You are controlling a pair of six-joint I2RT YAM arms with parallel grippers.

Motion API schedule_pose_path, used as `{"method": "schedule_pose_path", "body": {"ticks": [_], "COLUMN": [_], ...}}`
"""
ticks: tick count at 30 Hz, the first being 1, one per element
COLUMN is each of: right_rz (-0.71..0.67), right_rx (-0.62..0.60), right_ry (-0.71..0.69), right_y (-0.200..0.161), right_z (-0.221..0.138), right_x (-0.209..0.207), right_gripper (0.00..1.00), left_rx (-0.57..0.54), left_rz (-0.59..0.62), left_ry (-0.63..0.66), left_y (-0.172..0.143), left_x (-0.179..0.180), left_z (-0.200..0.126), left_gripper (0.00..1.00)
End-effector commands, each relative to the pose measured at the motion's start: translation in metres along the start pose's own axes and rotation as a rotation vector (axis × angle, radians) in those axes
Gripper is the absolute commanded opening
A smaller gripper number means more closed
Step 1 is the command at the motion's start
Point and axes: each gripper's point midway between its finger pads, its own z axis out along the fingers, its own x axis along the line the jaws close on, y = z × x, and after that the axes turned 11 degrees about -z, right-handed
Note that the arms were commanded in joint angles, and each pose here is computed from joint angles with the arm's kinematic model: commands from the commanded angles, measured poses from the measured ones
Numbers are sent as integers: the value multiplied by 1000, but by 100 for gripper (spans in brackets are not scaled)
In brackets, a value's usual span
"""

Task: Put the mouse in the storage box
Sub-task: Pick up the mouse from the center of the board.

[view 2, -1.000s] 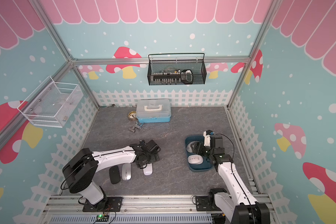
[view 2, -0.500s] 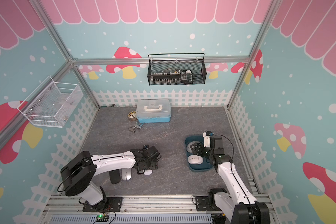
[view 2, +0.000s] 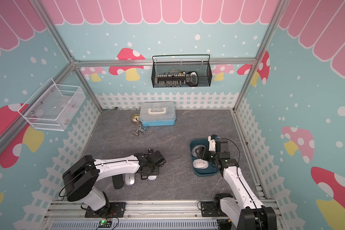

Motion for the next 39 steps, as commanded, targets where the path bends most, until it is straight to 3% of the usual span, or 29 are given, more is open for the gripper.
{"method": "schedule_pose_path", "body": {"ticks": [1, 5, 10, 13, 16, 21, 26, 39], "right_rz": [2, 22, -30, -103, -170, -183, -203, -189], "right_rx": [3, -17, -49, -51, -56, -107, -109, 110], "right_ry": [59, 182, 440, 542, 658, 758, 808, 825], "right_y": [0, 9, 19, 22, 23, 33, 41, 17], "right_z": [0, -8, -21, -28, -40, -54, -60, -19], "right_x": [11, 36, 89, 125, 168, 203, 230, 281], "right_gripper": [82, 81, 80, 79, 79, 79, 79, 74], "left_rx": [1, -166, -379, -460, -530, -613, -625, -596], "left_rz": [37, 107, 242, 321, 382, 466, 512, 565], "left_ry": [6, -164, -497, -615, -650, -677, -658, -636], "left_y": [-4, 26, 49, 50, 53, 54, 54, 50], "left_x": [7, -15, -44, -51, -48, -46, -46, -51], "left_z": [-7, -56, -137, -170, -190, -209, -206, -193], "left_gripper": [30, 25, 23, 23, 22, 21, 15, 18]}}
